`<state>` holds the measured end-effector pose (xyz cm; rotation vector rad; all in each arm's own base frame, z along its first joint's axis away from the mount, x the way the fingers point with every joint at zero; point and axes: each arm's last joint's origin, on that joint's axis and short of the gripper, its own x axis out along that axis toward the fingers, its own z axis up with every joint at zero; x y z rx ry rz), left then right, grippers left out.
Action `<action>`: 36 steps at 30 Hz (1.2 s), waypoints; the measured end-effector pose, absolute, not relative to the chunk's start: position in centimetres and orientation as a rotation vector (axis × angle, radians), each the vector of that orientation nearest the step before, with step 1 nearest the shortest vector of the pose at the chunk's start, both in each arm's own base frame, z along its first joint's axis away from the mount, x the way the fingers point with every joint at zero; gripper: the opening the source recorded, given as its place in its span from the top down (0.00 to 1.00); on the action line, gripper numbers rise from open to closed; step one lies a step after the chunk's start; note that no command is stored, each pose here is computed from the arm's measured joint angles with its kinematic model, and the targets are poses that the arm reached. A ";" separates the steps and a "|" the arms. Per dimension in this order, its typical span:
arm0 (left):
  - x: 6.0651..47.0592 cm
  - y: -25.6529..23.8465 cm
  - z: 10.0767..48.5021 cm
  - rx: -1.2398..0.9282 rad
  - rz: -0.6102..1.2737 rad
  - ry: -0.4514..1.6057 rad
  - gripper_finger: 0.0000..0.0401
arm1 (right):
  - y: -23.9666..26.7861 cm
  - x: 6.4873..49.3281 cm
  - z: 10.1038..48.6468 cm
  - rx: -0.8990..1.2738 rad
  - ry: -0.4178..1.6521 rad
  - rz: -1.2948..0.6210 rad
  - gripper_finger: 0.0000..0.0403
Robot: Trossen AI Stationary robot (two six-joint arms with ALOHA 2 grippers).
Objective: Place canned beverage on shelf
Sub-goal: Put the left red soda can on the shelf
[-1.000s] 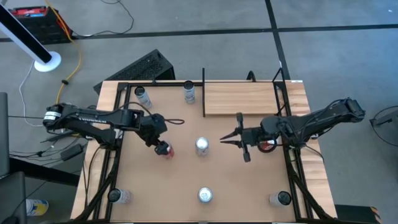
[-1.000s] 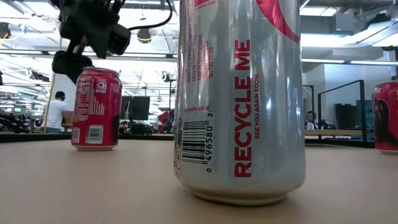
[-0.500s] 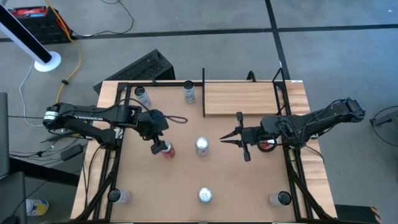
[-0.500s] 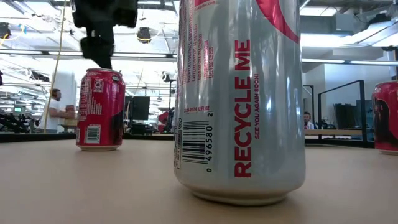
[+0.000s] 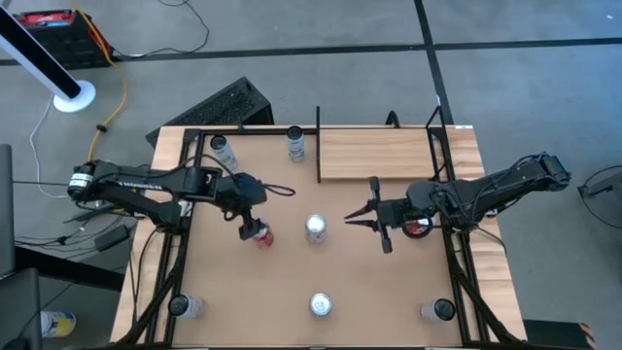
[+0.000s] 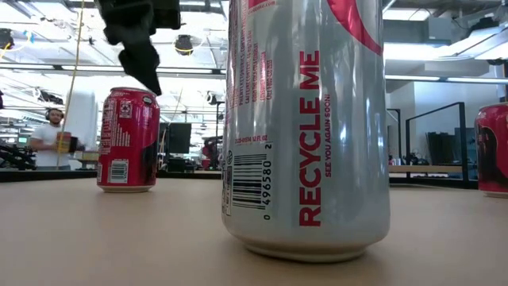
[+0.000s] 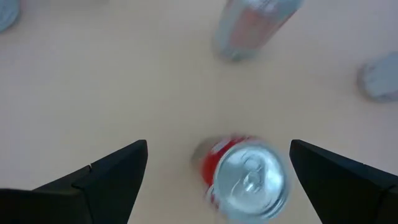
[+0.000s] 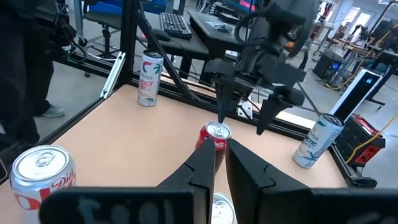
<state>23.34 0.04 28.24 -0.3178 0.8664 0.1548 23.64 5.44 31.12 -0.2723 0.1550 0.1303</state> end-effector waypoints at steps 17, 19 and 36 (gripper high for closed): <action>23.0 -1.3 27.5 -0.183 0.093 0.920 0.06 | 5.4 23.6 31.1 -0.295 0.160 0.131 0.84; 22.9 -1.4 26.9 -0.195 0.097 0.932 0.06 | 5.4 23.6 31.1 -0.299 0.160 0.131 0.84; 22.6 -2.9 23.7 -0.123 0.044 0.925 0.06 | 5.4 23.6 30.8 -0.307 0.185 0.135 0.84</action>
